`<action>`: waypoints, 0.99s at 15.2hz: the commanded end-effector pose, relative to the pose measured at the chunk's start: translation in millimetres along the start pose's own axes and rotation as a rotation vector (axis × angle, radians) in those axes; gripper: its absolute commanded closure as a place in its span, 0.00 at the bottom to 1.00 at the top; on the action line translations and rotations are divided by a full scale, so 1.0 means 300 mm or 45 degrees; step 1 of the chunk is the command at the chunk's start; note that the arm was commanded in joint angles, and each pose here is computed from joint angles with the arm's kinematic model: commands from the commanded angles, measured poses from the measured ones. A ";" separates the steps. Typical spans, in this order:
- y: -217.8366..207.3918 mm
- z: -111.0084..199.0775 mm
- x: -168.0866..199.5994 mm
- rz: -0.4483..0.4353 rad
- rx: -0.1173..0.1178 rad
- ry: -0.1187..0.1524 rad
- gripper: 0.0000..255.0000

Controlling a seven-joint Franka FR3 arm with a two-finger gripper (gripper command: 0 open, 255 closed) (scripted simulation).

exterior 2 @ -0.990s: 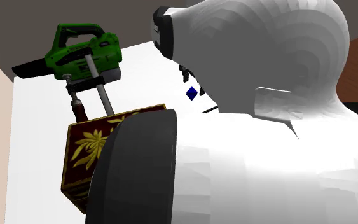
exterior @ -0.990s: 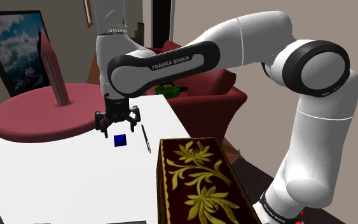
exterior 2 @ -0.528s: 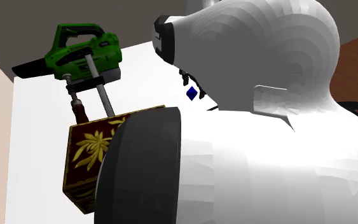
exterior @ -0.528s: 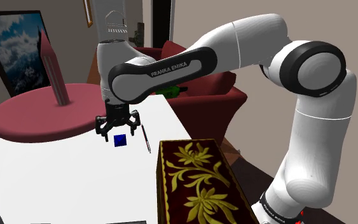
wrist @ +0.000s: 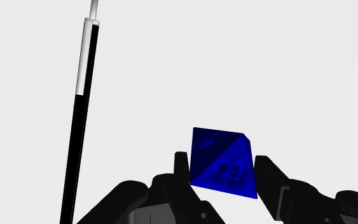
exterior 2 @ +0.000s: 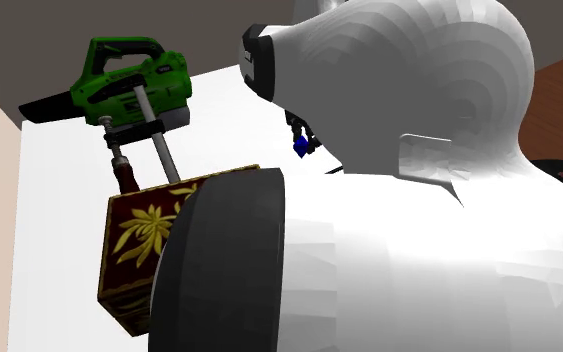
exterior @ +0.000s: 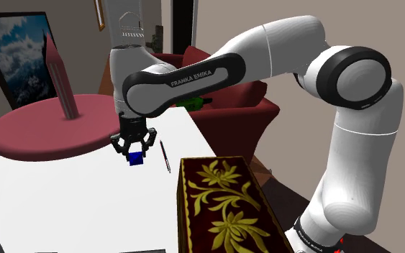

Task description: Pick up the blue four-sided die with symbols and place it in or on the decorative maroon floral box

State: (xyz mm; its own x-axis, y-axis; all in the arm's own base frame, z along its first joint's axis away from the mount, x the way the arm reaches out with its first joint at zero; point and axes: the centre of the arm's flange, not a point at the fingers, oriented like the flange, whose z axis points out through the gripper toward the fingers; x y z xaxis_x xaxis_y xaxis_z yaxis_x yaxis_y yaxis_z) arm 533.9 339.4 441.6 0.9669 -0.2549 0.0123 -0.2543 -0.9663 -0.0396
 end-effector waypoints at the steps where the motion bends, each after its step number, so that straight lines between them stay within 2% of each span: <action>1: 0.000 0.000 0.000 0.000 0.000 0.000 1.00; 5: 0.000 0.000 0.000 0.000 0.000 0.000 1.00; 15: -0.007 -0.176 0.002 0.000 0.000 0.000 1.00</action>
State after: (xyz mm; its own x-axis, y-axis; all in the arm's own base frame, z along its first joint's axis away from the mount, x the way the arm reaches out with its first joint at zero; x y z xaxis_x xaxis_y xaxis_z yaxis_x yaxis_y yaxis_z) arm 534.7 339.6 490.1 0.9669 -0.2550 0.0127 -0.2543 -0.9663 -0.0399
